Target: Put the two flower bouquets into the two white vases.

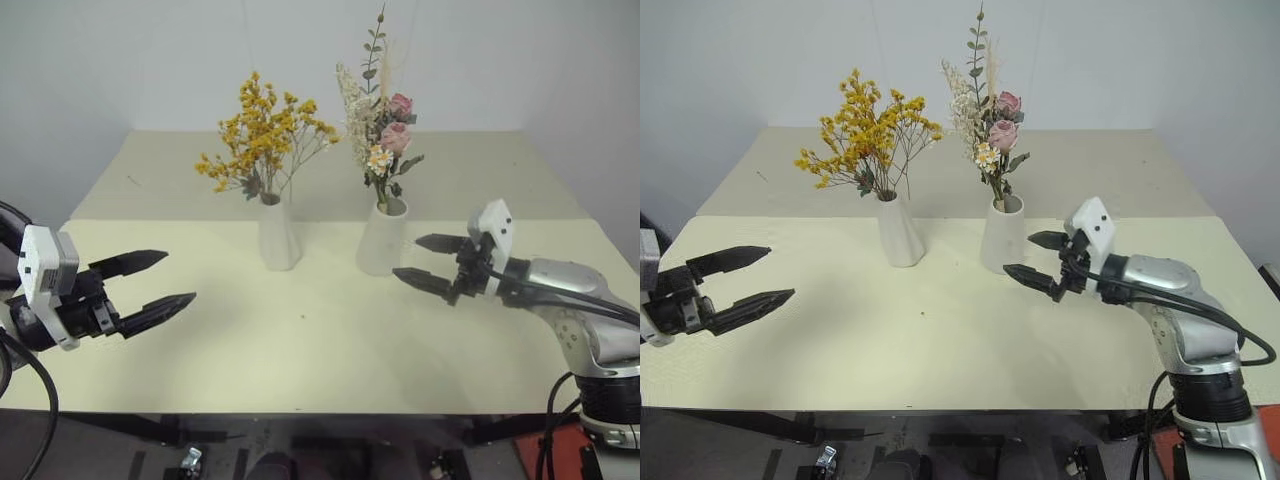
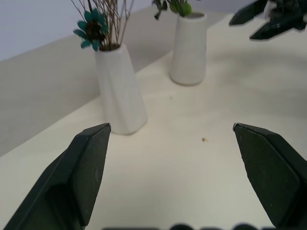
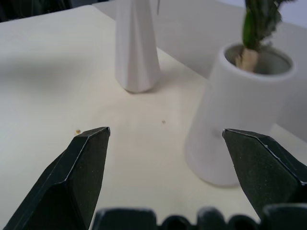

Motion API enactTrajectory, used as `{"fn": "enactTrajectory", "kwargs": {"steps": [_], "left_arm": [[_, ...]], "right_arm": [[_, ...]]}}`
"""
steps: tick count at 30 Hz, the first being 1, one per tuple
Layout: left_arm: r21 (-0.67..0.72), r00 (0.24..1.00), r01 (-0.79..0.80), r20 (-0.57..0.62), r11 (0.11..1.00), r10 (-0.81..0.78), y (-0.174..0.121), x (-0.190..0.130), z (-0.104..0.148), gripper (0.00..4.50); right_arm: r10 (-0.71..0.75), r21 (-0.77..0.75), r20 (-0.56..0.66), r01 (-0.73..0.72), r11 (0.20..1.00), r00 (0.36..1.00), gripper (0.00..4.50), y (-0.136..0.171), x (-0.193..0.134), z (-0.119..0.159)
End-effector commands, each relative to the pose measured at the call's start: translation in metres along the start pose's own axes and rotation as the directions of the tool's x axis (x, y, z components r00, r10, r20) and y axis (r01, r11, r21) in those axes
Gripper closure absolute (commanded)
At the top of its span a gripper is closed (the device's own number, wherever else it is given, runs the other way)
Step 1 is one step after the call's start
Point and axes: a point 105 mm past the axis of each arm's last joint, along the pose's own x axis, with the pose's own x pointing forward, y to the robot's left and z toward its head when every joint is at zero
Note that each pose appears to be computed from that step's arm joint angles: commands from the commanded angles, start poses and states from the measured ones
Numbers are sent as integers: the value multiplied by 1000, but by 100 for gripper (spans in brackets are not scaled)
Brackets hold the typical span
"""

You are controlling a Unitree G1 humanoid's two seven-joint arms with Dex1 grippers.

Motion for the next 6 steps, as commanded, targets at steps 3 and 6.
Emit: {"fn": "enactTrajectory", "kwargs": {"steps": [3,6], "left_arm": [[80,1000,12,-17,997,-10,-2,-10,5,4],[78,1000,7,-9,997,-7,-1,-8,5,4]], "right_arm": [[-35,-59,36,38,998,999,0,-10,-16,11],[-38,-61,32,40,997,999,0,-10,-18,11]]}}
